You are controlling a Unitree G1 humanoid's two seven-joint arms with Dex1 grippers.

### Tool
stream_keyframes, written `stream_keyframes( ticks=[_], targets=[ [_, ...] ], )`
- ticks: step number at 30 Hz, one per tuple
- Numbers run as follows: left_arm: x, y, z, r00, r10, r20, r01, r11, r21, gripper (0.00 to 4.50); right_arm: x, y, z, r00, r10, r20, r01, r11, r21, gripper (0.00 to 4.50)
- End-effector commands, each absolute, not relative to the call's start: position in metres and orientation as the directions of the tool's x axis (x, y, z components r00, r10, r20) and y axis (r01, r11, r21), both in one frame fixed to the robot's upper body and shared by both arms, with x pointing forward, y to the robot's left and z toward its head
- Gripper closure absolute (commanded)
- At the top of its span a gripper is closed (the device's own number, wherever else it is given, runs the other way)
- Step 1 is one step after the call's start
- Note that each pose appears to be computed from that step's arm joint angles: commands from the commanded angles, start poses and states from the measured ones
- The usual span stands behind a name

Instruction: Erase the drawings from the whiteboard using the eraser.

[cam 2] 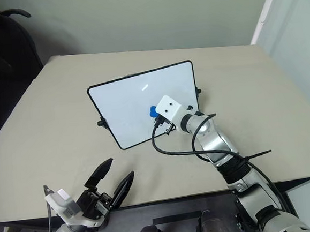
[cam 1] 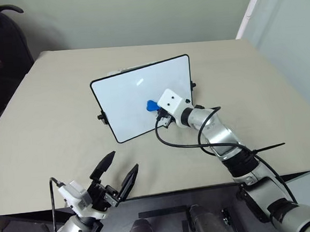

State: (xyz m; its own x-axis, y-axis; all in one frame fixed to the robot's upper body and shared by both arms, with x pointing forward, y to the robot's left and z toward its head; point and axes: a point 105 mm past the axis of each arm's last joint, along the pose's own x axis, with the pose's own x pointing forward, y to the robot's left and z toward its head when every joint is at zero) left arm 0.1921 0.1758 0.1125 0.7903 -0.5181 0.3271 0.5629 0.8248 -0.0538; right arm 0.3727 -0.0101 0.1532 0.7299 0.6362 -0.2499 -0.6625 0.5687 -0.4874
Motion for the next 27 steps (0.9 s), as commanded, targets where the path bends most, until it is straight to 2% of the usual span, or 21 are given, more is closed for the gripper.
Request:
stream_keyframes(
  ticks=[1,10,22,25,27],
  targets=[
    [0.19,0.173,0.118,0.775,-0.525,0.351,0.574,0.818,-0.044,0.0,0.38,-0.028,0.145,0.77,0.568,-0.291,-0.627,0.591,-0.508,3.95],
    [0.19,0.172,0.121,0.772,-0.523,0.361,0.575,0.817,-0.046,0.0,0.389,-0.053,0.136,0.818,0.449,-0.359,-0.575,0.641,-0.508,3.95],
    [0.191,0.17,0.121,0.769,-0.527,0.362,0.579,0.814,-0.047,0.0,0.414,-0.11,0.137,0.911,0.17,-0.376,-0.364,0.761,-0.537,3.95],
    [0.191,0.17,0.122,0.769,-0.526,0.363,0.579,0.814,-0.047,0.0,0.416,-0.11,0.144,0.922,0.173,-0.346,-0.345,0.774,-0.53,3.95],
    [0.191,0.171,0.122,0.769,-0.526,0.363,0.579,0.814,-0.048,0.0,0.412,-0.092,0.156,0.914,0.266,-0.305,-0.392,0.768,-0.507,3.95]
  ],
)
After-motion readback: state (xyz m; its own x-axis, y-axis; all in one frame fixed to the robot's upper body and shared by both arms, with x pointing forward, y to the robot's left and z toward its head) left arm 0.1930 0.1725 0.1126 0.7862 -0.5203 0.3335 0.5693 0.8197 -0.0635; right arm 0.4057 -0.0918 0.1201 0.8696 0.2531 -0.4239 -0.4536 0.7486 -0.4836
